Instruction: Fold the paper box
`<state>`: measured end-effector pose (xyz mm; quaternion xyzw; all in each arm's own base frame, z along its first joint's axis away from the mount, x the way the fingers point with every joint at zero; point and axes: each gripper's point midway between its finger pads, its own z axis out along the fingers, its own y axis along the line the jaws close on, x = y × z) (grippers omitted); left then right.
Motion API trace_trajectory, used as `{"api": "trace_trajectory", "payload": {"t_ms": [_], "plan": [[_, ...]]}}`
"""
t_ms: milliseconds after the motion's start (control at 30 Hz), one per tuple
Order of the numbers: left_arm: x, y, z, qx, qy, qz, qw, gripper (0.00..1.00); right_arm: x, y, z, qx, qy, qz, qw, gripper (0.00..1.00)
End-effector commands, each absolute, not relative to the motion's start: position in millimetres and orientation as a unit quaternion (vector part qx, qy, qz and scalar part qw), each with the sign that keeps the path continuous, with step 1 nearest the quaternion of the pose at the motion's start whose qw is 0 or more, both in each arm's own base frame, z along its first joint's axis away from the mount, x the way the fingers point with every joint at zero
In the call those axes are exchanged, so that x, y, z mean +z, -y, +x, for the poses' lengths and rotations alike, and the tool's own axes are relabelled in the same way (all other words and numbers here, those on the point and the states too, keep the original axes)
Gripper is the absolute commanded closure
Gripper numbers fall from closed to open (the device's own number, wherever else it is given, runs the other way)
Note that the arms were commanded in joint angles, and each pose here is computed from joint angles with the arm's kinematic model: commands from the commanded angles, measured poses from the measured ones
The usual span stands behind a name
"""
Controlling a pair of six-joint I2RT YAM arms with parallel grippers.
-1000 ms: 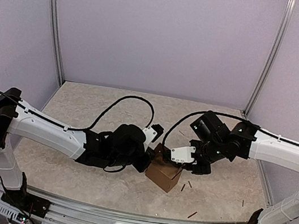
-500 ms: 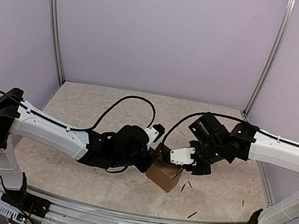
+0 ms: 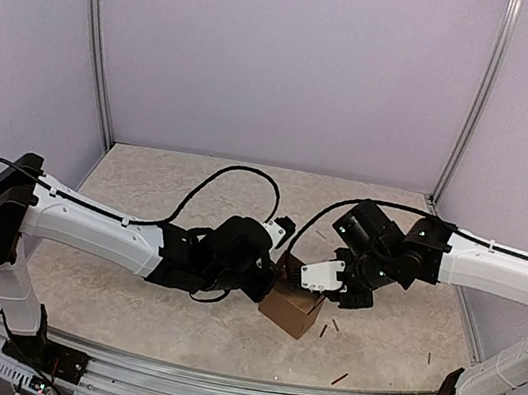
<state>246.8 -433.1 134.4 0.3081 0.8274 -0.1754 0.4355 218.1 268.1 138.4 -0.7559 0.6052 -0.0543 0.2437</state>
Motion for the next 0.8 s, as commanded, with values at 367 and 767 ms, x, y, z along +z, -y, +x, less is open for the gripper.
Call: {"api": "trace_trajectory", "payload": {"t_ms": [367,767], "plan": [[65,411,226,-0.142,-0.848,0.334,0.385,1.00,131,-273,215,-0.093,-0.583,-0.769,0.247,0.74],[61,396,225,-0.129,-0.839,0.343,0.403,1.00,112,-279,207,-0.180,-0.529,-0.797,0.227,0.75]]}}
